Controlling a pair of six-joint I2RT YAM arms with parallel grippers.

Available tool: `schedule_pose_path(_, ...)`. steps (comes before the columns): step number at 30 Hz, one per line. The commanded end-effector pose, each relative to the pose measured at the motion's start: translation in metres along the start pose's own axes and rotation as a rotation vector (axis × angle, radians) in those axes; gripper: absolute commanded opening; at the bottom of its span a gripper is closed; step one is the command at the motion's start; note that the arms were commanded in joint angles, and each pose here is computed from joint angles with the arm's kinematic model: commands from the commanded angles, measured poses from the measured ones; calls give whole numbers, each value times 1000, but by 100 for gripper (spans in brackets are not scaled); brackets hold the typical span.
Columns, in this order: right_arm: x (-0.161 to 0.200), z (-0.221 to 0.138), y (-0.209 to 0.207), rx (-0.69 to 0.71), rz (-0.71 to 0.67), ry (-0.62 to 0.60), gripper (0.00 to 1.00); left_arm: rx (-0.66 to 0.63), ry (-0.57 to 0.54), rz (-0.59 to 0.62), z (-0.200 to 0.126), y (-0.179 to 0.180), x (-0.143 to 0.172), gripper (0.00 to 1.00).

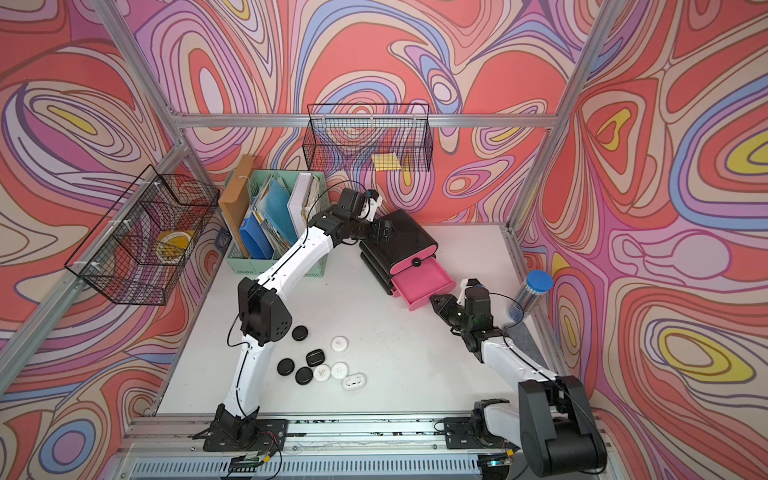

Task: Put the bluetooth earphones in the drawer according to color
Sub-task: Open the drawer in the storage box.

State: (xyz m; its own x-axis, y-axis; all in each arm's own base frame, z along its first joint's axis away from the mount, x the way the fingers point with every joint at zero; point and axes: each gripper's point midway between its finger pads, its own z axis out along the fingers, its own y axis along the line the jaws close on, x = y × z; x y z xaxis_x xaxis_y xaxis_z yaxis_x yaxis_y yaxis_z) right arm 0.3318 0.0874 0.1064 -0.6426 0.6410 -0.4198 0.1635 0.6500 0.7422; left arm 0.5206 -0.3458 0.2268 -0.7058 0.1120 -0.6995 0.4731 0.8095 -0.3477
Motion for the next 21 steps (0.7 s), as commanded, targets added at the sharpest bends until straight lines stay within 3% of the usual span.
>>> schedule_pose_path(1,6,-7,-12,79,-45,36,26,-54,168,-82,1,19,46,94)
schedule_pose_path(10,4,-28,21,-2,-153,60,59,18,85,-123,-55,-11,25,97)
schedule_pose_path(15,22,-39,33,-83,-191,131,62,19,30,-139,-97,-17,35,99)
schedule_pose_path(21,40,-47,41,-157,-228,173,62,-35,19,-172,-128,-1,88,99)
